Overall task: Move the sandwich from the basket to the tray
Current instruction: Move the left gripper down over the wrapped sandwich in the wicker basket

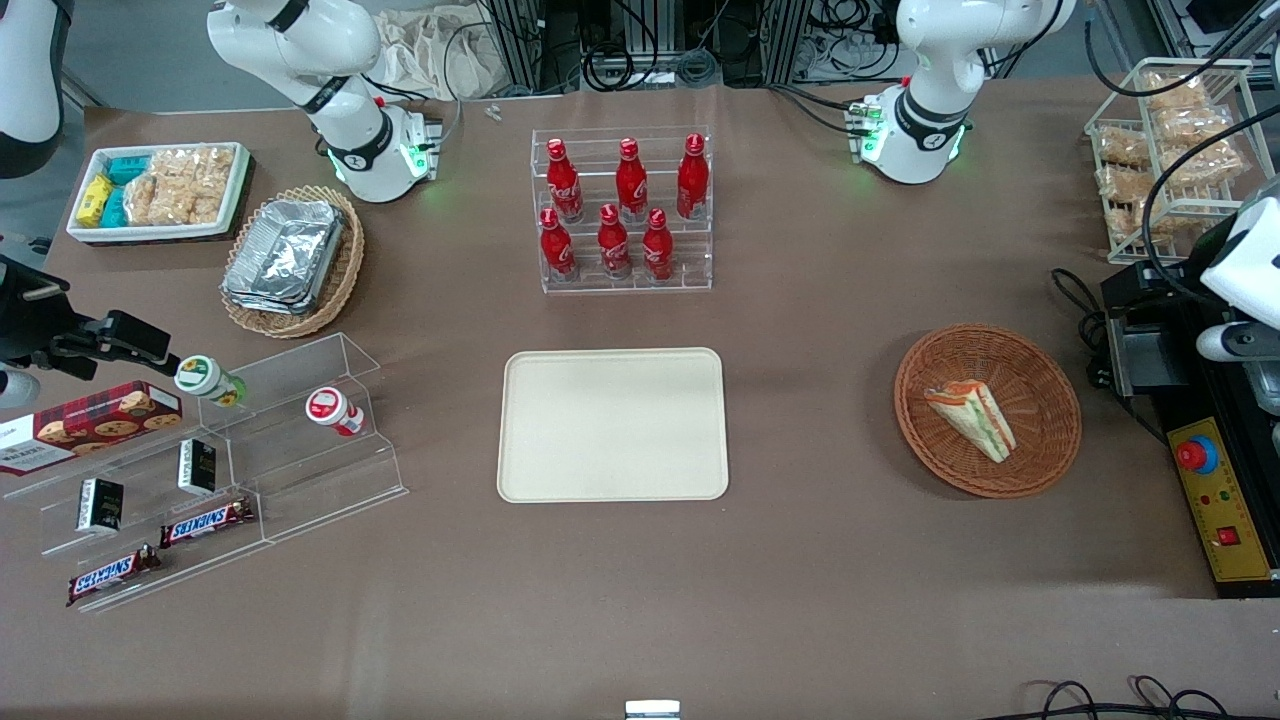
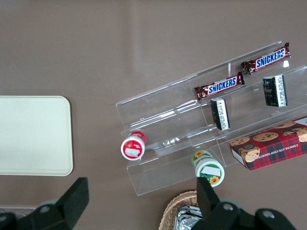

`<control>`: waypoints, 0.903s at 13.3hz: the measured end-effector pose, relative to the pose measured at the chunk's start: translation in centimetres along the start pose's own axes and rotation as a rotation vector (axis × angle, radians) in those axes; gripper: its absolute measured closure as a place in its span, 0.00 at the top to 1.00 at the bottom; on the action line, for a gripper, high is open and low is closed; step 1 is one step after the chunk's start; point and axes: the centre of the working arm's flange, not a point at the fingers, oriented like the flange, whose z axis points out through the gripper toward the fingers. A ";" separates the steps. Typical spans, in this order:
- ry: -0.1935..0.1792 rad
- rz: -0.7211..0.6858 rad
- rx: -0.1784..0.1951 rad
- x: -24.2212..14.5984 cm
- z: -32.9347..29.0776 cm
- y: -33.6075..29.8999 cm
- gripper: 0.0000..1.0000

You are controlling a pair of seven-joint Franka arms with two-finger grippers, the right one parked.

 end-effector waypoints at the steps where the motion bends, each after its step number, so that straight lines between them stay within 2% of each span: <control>1: 0.001 0.002 0.000 0.0 -0.1 0.3 1.00; 5: -0.007 -0.018 0.000 0.3 0.4 0.6 1.00; 8: -0.052 -0.047 0.000 0.9 3.5 0.9 1.00; 12: -0.022 -0.143 0.000 1.6 11.3 2.3 1.00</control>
